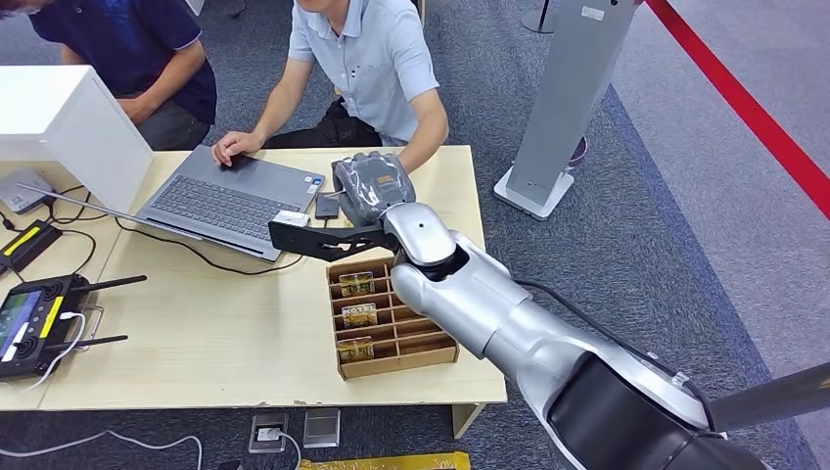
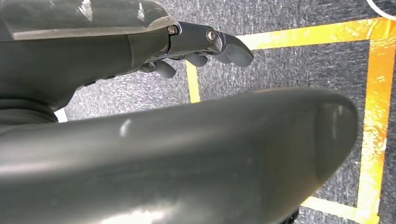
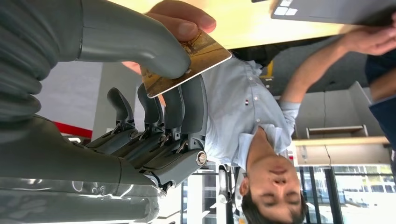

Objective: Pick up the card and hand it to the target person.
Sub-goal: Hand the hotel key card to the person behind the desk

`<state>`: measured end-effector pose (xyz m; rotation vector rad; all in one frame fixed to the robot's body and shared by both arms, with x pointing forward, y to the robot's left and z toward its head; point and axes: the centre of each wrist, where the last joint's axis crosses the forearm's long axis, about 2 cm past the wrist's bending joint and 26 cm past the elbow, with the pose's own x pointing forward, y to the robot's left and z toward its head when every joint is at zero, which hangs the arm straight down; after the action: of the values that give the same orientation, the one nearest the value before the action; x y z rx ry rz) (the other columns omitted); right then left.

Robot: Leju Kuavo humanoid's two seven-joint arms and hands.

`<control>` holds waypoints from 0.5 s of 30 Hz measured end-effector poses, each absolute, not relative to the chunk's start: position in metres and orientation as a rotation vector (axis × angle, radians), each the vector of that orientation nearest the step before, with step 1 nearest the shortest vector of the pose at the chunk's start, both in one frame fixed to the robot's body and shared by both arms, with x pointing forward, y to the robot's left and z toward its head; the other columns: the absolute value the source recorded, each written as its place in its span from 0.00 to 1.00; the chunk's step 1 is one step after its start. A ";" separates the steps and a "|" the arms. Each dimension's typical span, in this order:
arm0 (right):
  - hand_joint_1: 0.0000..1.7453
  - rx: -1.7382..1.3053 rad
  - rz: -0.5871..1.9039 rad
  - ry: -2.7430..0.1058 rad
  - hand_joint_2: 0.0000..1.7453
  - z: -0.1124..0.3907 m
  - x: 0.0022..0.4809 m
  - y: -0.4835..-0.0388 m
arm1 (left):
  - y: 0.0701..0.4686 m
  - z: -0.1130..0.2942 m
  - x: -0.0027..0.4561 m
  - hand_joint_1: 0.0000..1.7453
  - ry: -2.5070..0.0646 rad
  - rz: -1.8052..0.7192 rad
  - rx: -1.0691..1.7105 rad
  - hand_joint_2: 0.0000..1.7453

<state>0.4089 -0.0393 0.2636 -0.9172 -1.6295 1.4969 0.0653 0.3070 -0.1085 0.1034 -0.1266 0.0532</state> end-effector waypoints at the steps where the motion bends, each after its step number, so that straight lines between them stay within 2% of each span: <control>1: 0.77 -0.924 1.507 -1.617 1.00 0.263 0.410 -0.038 | 0.307 -0.109 0.065 0.00 -0.127 0.056 0.103 0.00; 7: 0.77 -0.958 1.555 -1.574 1.00 0.260 0.411 -0.031 | 0.307 -0.109 0.063 0.00 -0.116 0.067 0.101 0.00; 11: 0.00 -0.971 1.574 -1.562 1.00 0.260 0.411 -0.028 | 0.307 -0.109 0.062 0.00 -0.120 0.069 0.096 0.00; 15: 0.00 -0.977 1.579 -1.586 1.00 0.263 0.413 -0.027 | 0.307 -0.109 0.062 0.00 -0.134 0.068 0.092 0.00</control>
<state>0.4126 -0.0268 0.2630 -0.9774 -1.5855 1.5794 0.0623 0.3068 -0.1090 0.0924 -0.1340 0.0684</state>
